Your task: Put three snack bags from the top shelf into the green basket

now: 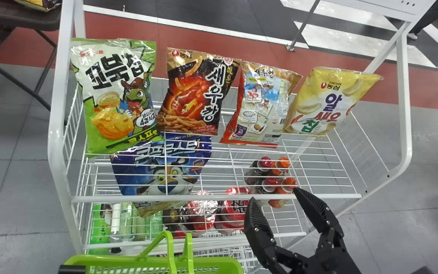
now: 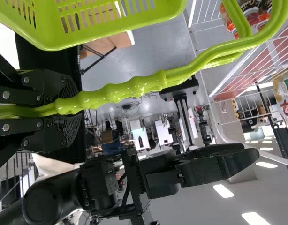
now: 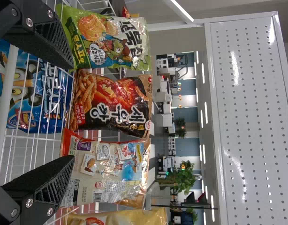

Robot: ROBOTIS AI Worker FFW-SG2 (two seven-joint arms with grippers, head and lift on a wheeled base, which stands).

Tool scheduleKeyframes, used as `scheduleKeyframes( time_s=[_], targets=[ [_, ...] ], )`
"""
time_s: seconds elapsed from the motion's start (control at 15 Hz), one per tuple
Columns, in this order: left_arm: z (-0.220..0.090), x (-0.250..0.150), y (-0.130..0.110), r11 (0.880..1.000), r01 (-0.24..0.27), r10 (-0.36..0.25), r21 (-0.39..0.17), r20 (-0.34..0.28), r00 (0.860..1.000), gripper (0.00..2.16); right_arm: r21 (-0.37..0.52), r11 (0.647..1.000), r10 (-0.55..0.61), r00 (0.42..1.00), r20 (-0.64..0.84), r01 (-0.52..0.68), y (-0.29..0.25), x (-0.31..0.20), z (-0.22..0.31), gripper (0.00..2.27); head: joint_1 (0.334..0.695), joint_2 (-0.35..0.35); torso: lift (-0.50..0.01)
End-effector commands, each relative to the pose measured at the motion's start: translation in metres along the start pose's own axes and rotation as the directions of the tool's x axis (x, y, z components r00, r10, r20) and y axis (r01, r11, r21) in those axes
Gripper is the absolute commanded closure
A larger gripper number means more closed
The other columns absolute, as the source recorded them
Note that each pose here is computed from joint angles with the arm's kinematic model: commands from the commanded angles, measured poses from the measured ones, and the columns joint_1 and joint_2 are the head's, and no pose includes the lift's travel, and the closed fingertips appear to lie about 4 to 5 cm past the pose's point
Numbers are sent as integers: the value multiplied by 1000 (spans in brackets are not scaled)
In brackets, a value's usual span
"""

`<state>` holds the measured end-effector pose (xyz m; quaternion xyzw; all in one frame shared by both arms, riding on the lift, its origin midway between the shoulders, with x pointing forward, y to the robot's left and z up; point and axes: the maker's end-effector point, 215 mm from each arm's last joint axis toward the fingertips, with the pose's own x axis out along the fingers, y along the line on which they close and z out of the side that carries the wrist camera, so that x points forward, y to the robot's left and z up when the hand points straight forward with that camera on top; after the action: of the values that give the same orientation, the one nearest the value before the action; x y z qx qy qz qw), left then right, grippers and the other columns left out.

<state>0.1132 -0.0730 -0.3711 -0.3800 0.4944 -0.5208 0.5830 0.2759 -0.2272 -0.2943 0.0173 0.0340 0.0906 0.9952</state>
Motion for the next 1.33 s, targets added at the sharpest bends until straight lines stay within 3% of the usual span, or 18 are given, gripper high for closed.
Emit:
scheduleKeyframes(
  time_s=[0.0,1.27],
  targets=[
    [-1,-1,1,1000,0,0,-5,2,1000,2142,-1,1000,4,1000,0,-4,1,0,0,144,695,-350,-50],
    [0,-5,-15,999,49,-49,-6,14,999,2145,-6,999,36,998,45,-36,7,18,5,151,695,-350,-50]
  ],
)
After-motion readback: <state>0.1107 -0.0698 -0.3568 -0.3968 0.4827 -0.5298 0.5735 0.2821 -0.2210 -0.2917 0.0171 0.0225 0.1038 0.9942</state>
